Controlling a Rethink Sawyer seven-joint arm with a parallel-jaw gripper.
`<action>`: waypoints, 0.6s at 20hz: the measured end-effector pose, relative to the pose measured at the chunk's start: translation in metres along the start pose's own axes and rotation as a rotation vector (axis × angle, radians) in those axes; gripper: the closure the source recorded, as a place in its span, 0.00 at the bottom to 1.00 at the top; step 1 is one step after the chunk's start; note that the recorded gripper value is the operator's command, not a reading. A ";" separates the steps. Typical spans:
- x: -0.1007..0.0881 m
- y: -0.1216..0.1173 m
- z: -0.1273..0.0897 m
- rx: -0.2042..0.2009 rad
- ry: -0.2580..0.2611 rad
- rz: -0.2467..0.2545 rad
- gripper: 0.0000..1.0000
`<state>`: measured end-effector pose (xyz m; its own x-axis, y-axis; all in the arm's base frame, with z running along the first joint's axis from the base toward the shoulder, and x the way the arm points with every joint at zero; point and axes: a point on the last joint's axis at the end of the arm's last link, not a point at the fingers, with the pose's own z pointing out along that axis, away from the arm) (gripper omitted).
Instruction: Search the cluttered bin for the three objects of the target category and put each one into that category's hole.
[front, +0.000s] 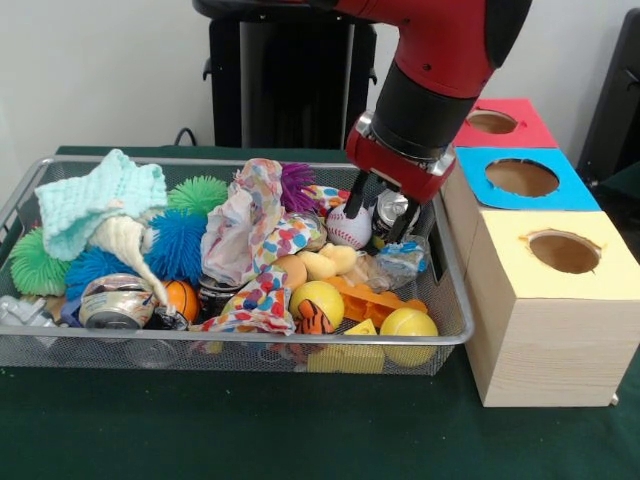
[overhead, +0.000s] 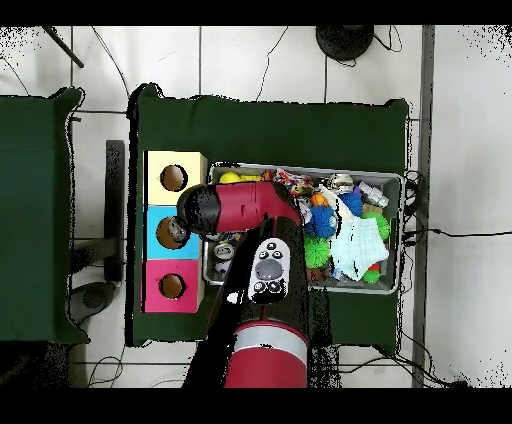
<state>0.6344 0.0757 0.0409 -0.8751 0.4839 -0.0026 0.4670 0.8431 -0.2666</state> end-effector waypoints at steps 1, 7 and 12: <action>-0.003 0.000 0.000 -0.004 -0.001 0.004 0.00; -0.008 0.000 0.011 -0.023 -0.023 0.009 0.00; -0.010 0.009 0.025 -0.061 -0.067 0.003 0.00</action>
<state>0.6439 0.0723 0.0145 -0.8792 0.4716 -0.0682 0.4749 0.8552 -0.2076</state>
